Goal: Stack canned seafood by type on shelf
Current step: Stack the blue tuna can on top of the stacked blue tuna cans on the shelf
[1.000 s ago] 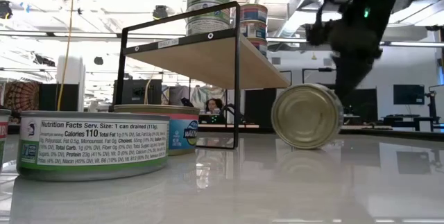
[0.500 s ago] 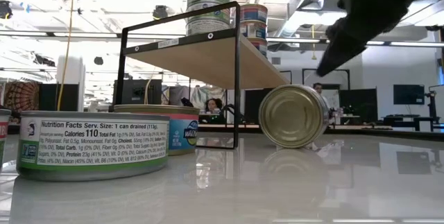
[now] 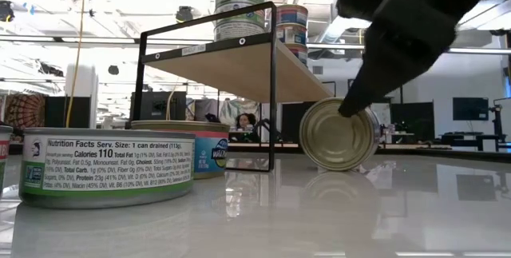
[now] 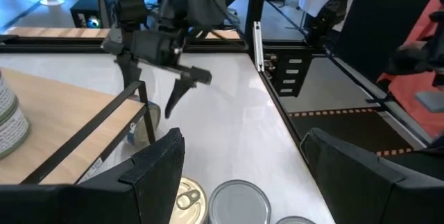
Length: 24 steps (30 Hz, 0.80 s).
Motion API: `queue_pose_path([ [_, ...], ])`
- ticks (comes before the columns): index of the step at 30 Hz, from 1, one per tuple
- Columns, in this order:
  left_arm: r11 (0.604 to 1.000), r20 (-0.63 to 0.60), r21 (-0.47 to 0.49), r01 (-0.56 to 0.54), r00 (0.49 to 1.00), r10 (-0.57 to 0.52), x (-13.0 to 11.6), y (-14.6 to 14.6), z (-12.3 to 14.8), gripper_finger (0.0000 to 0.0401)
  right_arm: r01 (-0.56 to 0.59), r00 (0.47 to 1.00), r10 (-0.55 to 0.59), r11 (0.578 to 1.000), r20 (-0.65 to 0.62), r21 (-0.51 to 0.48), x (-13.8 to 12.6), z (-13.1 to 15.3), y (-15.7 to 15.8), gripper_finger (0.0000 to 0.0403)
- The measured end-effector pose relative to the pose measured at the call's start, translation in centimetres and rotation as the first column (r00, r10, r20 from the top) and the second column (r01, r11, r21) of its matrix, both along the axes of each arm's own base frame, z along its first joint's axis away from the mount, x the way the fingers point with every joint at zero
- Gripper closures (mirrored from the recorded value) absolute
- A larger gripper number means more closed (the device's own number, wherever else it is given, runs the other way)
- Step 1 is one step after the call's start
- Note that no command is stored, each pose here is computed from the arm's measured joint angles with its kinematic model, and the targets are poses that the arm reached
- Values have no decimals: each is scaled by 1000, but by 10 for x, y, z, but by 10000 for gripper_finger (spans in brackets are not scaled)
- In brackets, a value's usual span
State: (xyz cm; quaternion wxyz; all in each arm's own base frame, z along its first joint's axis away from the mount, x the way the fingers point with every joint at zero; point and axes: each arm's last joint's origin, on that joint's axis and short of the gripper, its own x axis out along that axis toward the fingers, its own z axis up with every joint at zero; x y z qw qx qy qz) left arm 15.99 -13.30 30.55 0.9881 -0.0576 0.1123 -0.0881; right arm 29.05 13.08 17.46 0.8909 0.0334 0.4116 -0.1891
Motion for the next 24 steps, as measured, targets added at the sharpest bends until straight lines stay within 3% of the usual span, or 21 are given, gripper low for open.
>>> queue_pose_path([
  [6,1000,-4,-7,-1,1000,1,0,0,0,114,23,1000,-23,1000,-19,1,3,-9,1,74],
  [15,995,-31,-30,100,994,-101,-1,-3,-2,114,-31,997,26,997,-67,-72,1,-11,0,181],
  [19,987,25,56,152,988,-153,0,-4,2,114,-91,992,77,985,-100,-144,0,-11,-1,190],
  [24,978,104,171,116,985,-135,8,4,8,114,-115,982,81,974,-173,-195,-5,-9,-8,188],
])
